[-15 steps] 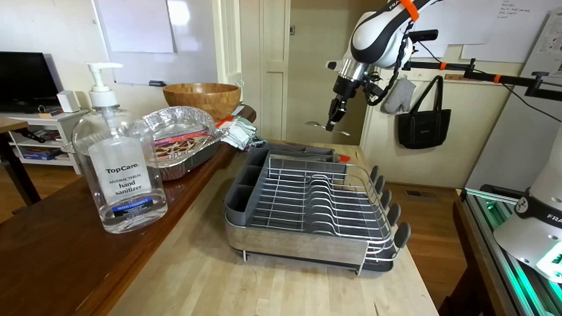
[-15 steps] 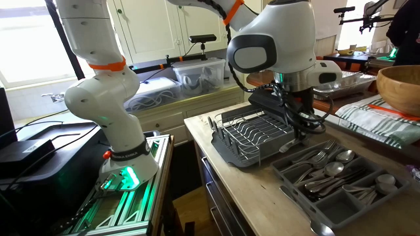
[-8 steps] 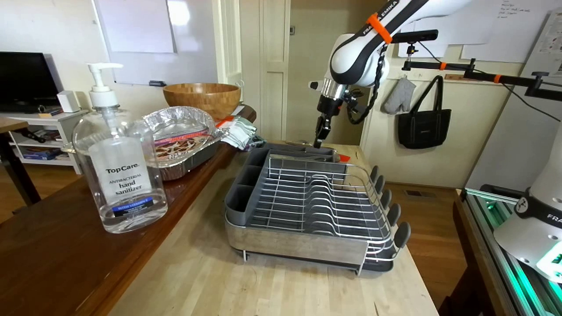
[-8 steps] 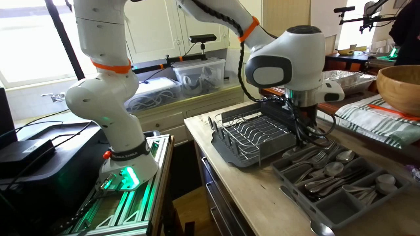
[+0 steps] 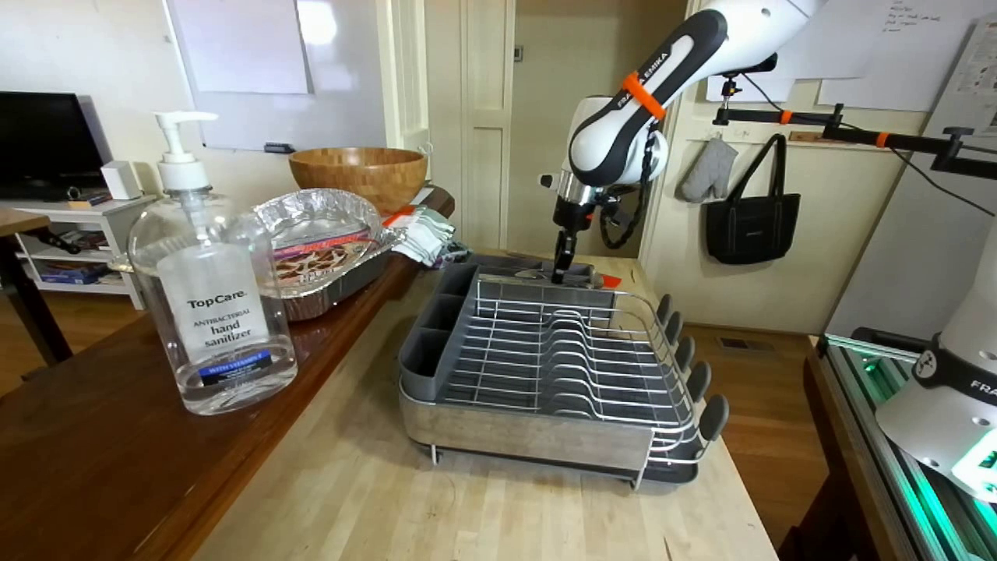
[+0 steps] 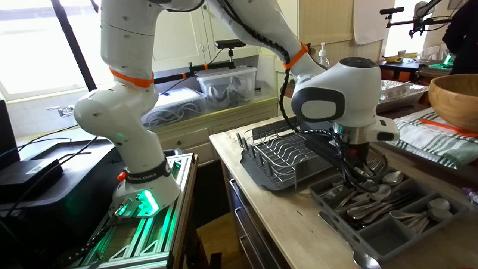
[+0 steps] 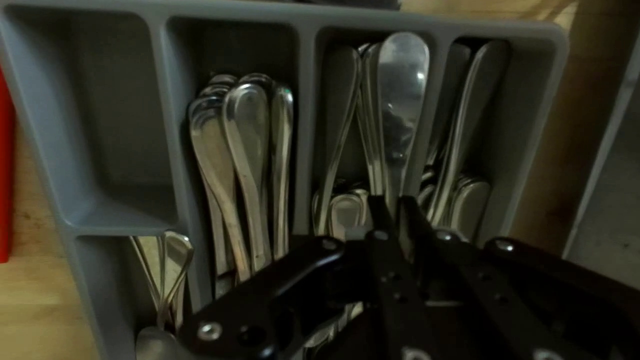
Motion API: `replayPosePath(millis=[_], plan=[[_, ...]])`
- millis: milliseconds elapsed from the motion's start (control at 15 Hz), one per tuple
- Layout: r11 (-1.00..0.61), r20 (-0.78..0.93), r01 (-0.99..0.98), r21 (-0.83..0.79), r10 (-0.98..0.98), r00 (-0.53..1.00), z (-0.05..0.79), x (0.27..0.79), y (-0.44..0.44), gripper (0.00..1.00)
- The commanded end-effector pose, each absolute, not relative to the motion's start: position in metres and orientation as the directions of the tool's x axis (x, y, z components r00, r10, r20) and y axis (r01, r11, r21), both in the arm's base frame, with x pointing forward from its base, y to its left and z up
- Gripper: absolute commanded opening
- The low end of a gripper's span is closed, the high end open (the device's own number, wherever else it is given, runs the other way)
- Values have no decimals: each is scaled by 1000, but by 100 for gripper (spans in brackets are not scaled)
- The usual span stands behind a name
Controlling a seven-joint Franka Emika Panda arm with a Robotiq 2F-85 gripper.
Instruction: Place the fork and one spoon in the cutlery rack
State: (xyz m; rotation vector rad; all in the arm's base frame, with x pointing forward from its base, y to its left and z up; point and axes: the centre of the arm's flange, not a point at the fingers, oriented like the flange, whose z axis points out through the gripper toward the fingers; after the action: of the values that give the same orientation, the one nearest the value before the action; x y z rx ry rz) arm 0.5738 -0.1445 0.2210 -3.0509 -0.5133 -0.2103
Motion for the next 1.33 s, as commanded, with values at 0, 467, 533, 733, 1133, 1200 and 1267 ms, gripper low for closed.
replayPosePath(millis=[0, 467, 533, 733, 1133, 1200, 1267], plan=[[-961, 136, 275, 29, 276, 951, 209, 593, -146, 2], [-963, 106, 261, 61, 267, 958, 200, 603, -138, 2], [-964, 98, 261, 60, 266, 959, 200, 604, -137, 2], [-962, 96, 266, 61, 271, 958, 206, 603, -136, 42], [-975, 175, 197, 100, 212, 962, 291, 579, -163, 86], [-976, 164, 176, 125, 196, 967, 307, 571, -174, 95], [-976, 148, 154, 154, 177, 973, 319, 564, -185, 99]])
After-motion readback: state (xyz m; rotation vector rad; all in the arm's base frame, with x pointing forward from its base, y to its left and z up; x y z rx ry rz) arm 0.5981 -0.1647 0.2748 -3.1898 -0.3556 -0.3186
